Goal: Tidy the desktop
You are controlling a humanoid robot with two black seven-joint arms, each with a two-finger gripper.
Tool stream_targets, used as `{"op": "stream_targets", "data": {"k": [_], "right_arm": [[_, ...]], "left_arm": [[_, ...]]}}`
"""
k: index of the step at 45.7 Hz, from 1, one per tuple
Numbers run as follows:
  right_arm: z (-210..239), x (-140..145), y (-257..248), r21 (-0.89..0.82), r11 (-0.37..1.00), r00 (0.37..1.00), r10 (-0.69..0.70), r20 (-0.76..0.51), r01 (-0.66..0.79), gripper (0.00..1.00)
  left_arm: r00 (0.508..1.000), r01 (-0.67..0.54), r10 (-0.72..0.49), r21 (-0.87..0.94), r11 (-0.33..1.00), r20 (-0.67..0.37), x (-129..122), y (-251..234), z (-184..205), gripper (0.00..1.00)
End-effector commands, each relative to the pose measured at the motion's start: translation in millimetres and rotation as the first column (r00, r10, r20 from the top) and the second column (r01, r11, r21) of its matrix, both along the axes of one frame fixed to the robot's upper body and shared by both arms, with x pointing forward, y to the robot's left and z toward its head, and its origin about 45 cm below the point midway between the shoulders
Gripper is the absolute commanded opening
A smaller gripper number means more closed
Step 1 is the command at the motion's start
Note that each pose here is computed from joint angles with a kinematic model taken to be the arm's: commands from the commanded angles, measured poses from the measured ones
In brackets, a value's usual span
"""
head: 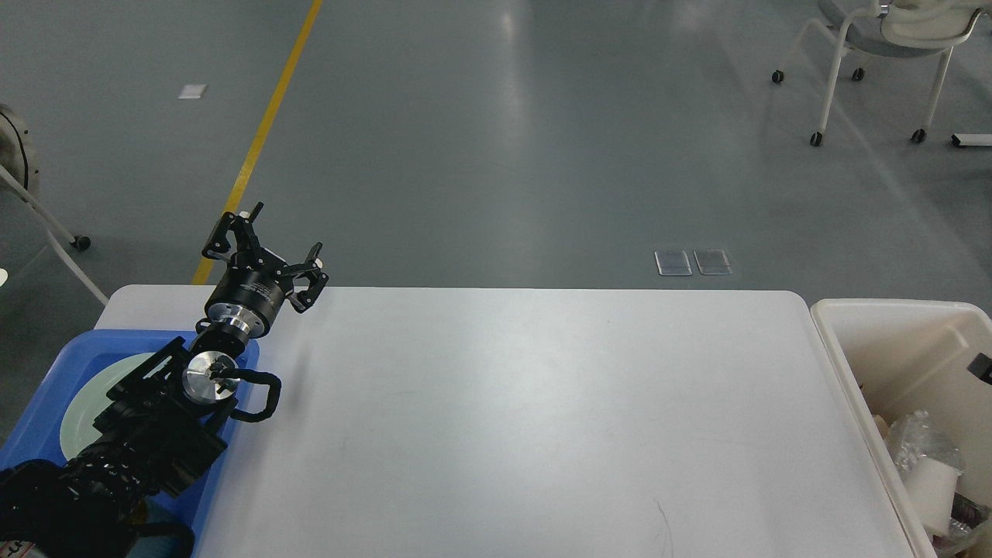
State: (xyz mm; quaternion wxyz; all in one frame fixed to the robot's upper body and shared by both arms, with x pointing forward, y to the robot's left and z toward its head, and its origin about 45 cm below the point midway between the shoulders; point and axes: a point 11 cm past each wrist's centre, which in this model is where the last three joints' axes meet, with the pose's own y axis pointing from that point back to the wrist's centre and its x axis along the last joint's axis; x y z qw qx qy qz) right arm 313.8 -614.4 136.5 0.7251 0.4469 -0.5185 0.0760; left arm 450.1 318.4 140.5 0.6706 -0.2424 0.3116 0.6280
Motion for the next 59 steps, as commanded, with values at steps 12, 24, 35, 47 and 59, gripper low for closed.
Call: {"op": "stream_targets", "data": {"k": [12,24,35,47,59], "right_arm": [[138,188,169,0.266,0.899,0.921,0.275,0.277,-0.349,1.0],[162,157,316,0.672,0.61,0.842,0.537,0.04,-0.421,1.0],[154,152,404,0.799,0.387,0.87,0.376,0.318,-0.46,1.0],[97,190,375,0.904,0.165,0.836,-0.342,0.428,-0.395,1.0],[50,176,296,0.894,0.183,0.516,-0.762,0.392,-0.41,1.0]], "left_arm": [[1.0,-0.001,0.001,-0.001,1.0,0.0,0,0,0,0.98],[1.0,0.004,-0.004,-0.001,1.0,0.001,0,-1,1,0.98],[1.0,0.0,0.0,0.0,1.0,0.0,0,0,0,0.98],[1.0,0.002,-0.002,-0.001,1.0,0.002,0,-1,1,0.98],[1.0,0.002,-0.002,-0.001,1.0,0.002,0,-1,1,0.98]]}}
